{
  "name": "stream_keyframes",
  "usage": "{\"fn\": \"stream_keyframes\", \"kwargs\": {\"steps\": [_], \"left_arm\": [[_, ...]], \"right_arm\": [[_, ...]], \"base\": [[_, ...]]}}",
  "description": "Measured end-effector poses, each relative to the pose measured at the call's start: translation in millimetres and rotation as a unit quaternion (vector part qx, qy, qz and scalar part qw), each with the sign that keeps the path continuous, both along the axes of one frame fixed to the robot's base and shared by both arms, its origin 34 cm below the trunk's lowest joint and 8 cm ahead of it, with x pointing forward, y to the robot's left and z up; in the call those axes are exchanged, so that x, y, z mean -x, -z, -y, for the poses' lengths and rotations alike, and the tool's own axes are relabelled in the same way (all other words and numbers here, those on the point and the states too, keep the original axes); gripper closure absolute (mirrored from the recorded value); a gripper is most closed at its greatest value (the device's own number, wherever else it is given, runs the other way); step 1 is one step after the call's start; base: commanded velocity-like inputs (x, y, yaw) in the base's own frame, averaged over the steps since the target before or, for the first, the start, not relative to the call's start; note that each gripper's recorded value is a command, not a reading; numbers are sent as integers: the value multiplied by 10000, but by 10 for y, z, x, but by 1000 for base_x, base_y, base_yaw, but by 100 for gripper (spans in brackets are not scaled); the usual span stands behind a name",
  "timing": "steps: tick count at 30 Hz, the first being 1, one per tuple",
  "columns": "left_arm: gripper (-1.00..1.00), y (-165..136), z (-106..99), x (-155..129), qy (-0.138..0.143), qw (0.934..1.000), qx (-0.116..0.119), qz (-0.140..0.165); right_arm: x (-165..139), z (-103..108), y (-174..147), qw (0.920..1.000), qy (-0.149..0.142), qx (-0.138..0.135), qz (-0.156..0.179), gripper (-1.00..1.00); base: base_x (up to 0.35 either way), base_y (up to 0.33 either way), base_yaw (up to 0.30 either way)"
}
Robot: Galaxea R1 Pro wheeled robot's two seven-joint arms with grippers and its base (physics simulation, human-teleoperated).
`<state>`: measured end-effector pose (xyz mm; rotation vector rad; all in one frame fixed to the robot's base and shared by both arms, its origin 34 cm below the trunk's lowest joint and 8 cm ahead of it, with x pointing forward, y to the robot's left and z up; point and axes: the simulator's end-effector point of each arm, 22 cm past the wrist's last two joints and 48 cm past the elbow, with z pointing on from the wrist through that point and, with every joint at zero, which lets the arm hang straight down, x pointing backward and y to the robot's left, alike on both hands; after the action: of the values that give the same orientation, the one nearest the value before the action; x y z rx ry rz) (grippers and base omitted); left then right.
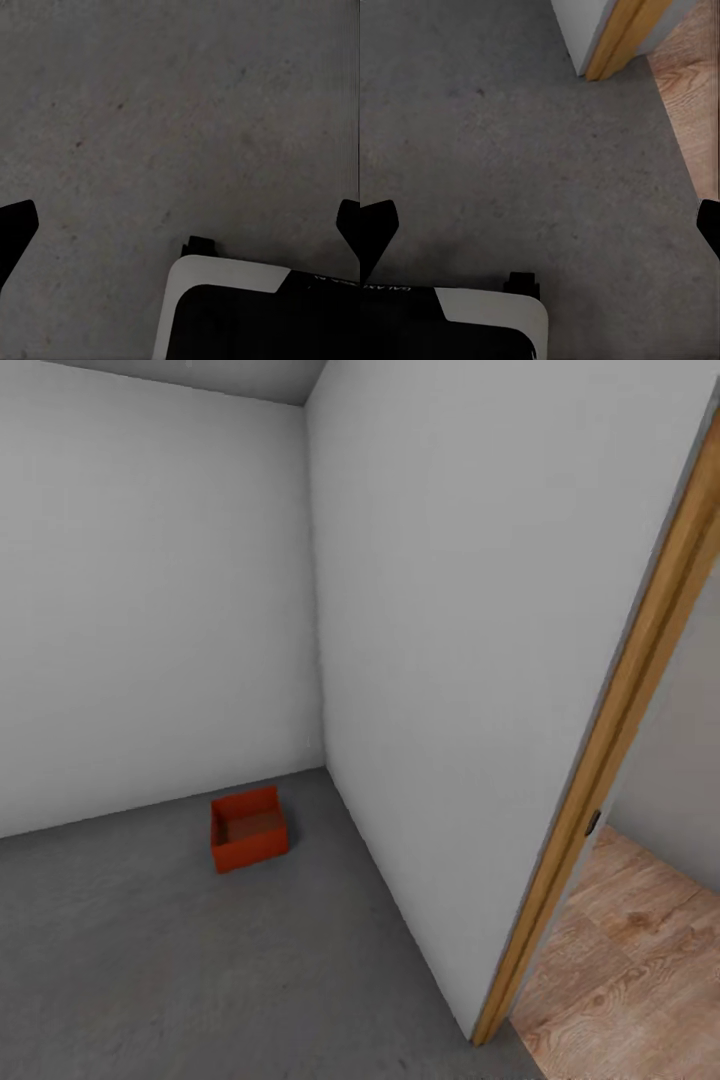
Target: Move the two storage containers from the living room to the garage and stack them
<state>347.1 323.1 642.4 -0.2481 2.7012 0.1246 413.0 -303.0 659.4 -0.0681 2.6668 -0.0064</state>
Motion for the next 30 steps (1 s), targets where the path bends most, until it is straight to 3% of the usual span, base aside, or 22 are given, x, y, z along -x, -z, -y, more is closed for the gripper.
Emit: {"fn": "stream_keyframes", "kwargs": {"steps": [7, 19, 30], "left_arm": [[-100, -13, -4, -16, -1, 10000, -2, 25], [-100, -15, -5, -17, -1, 10000, -3, 28], [-100, -15, -3, -18, -1, 10000, -1, 28]], "right_arm": [[-19, 0, -17, 10000, 0, 0, 28, -100], [-24, -1, -21, 10000, -1, 0, 34, -100], [-24, -11, -20, 10000, -3, -7, 35, -100]], "base": [[0, 0, -245], [0, 0, -40], [0, 0, -252]]}}
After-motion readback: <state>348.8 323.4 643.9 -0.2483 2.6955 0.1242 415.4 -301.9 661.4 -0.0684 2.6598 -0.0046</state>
